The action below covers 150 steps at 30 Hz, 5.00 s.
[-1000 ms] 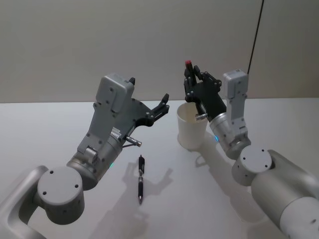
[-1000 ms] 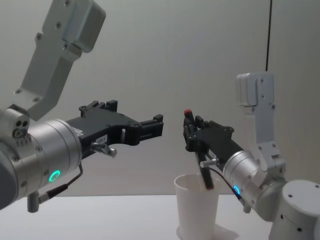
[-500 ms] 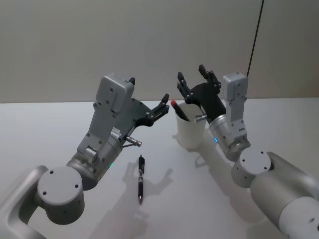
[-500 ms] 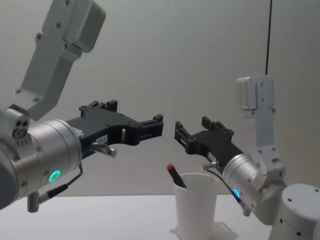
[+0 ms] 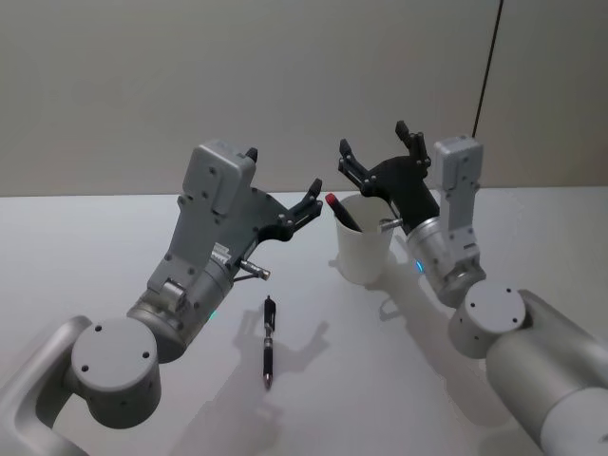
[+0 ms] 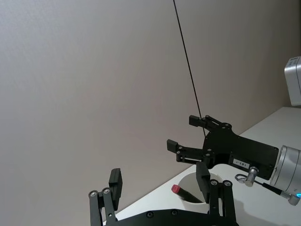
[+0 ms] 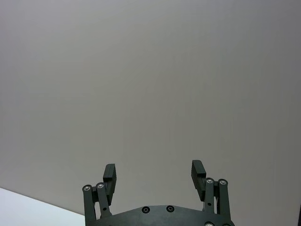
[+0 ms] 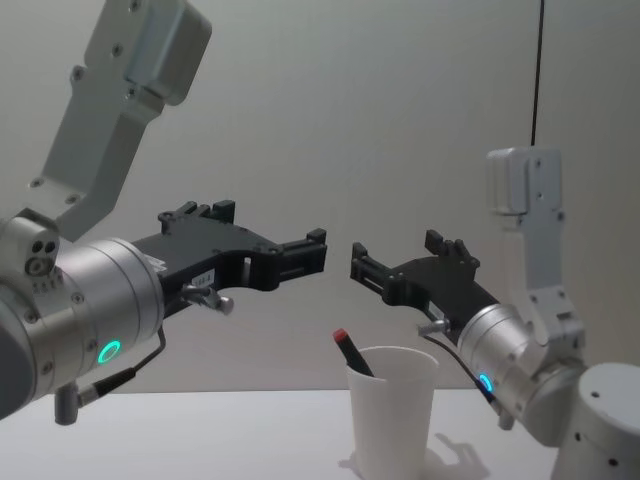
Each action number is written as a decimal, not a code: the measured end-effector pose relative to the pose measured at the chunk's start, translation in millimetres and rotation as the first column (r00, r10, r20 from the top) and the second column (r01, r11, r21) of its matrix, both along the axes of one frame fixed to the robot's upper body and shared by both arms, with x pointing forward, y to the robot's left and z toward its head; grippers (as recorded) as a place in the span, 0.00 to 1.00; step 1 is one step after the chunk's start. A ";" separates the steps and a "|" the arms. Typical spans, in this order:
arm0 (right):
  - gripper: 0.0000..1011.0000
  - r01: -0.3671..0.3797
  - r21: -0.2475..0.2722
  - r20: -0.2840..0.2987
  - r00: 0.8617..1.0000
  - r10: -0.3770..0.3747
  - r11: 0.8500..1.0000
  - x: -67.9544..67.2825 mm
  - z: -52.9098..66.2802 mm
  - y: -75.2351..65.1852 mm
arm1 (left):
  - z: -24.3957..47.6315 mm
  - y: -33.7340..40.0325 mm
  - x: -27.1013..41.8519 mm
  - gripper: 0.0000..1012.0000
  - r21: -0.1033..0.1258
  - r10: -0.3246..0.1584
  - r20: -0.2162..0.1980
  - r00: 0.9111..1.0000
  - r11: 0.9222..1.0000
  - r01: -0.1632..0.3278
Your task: Place the pen into the pen holder.
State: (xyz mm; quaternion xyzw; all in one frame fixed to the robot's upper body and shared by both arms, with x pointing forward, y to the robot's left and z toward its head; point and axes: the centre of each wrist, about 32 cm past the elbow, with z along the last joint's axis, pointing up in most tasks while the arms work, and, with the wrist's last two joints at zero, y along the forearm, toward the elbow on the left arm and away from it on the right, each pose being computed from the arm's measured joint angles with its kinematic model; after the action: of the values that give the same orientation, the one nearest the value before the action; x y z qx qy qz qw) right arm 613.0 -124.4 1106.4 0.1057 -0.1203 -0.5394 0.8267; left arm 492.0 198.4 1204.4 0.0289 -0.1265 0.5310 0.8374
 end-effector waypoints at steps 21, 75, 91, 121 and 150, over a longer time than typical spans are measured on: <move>0.99 0.062 -0.039 -0.157 0.985 -0.068 0.997 -26.4 37.4 -48.0 | 0.0 0.0 0.0 0.99 0.000 0.000 0.000 1.000 1.000 0.000; 0.99 0.214 -0.256 -0.289 0.914 -0.285 0.943 -101.3 72.9 -146.4 | 0.0 0.0 0.0 0.99 0.000 0.000 0.000 1.000 1.000 0.000; 0.99 0.220 -0.281 -0.291 0.908 -0.301 0.934 -109.2 73.6 -153.4 | 0.0 0.0 0.0 0.99 0.000 0.000 0.000 1.000 1.000 0.000; 0.99 0.221 -0.290 -0.291 0.906 -0.306 0.931 -112.0 73.7 -155.8 | 2.7 1.3 -13.3 0.99 0.003 0.089 -0.143 0.986 0.996 -0.090; 0.99 0.221 -0.290 -0.291 0.906 -0.306 0.931 -112.2 73.8 -155.8 | -22.4 6.8 -30.2 0.99 -0.020 0.190 -0.463 0.866 0.974 -0.224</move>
State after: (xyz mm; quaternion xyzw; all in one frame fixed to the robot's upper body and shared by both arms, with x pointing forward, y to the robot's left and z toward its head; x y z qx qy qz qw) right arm 500.8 -280.2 1180.1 -0.1089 -0.0600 -0.6374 0.7605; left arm 461.8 205.2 1182.1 0.1360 0.0977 0.6002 0.7821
